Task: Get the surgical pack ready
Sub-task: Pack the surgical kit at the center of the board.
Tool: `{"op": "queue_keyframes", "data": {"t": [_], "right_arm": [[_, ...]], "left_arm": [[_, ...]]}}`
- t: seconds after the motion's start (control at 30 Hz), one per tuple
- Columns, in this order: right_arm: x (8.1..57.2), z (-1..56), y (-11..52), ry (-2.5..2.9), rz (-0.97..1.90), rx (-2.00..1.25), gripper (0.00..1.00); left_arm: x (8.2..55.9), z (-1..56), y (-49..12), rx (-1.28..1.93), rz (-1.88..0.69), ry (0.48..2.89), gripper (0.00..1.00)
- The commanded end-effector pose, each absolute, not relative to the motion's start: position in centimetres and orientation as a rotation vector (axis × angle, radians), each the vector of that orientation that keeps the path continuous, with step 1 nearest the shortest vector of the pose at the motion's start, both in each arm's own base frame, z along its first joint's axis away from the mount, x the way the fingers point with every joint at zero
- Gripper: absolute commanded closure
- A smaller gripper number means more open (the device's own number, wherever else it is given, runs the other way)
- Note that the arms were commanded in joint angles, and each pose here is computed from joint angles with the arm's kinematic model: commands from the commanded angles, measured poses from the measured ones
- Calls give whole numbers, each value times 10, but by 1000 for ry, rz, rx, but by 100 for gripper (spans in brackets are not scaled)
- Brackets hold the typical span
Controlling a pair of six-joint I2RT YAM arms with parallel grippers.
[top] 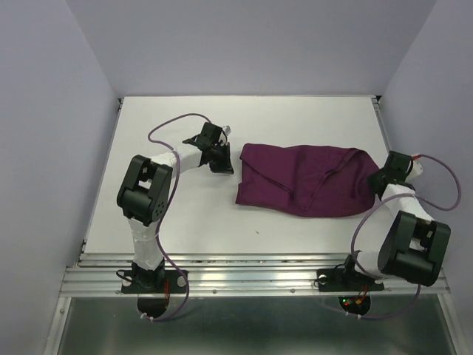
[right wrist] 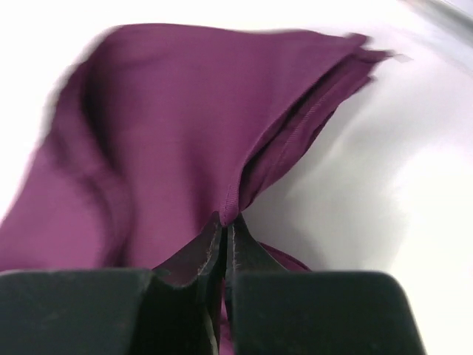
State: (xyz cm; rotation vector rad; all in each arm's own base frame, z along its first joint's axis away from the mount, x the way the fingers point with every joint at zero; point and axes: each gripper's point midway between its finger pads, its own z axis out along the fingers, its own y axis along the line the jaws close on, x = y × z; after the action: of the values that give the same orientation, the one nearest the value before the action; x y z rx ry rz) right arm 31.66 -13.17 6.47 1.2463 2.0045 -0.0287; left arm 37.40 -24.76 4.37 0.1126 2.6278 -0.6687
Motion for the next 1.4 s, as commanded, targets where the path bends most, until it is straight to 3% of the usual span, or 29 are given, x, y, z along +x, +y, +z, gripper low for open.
{"op": "queue_keyframes", "data": {"t": [0.0, 0.37, 0.6, 0.83, 1.37], "right_arm": [[365, 151, -79, 1901, 163, 1003, 99], [414, 261, 119, 1876, 483, 596, 99], [420, 287, 245, 1892, 606, 383, 99], [419, 294, 319, 1894, 729, 276, 99], [403, 298, 348, 1894, 813, 184, 99]], "left_arm": [[392, 47, -261, 121, -726, 2593, 100], [385, 43, -291, 146, -907, 2601, 100], [367, 49, -312, 156, -1067, 2581, 100], [361, 58, -329, 158, -1146, 2537, 100], [356, 65, -372, 61, -1269, 2491, 100]]}}
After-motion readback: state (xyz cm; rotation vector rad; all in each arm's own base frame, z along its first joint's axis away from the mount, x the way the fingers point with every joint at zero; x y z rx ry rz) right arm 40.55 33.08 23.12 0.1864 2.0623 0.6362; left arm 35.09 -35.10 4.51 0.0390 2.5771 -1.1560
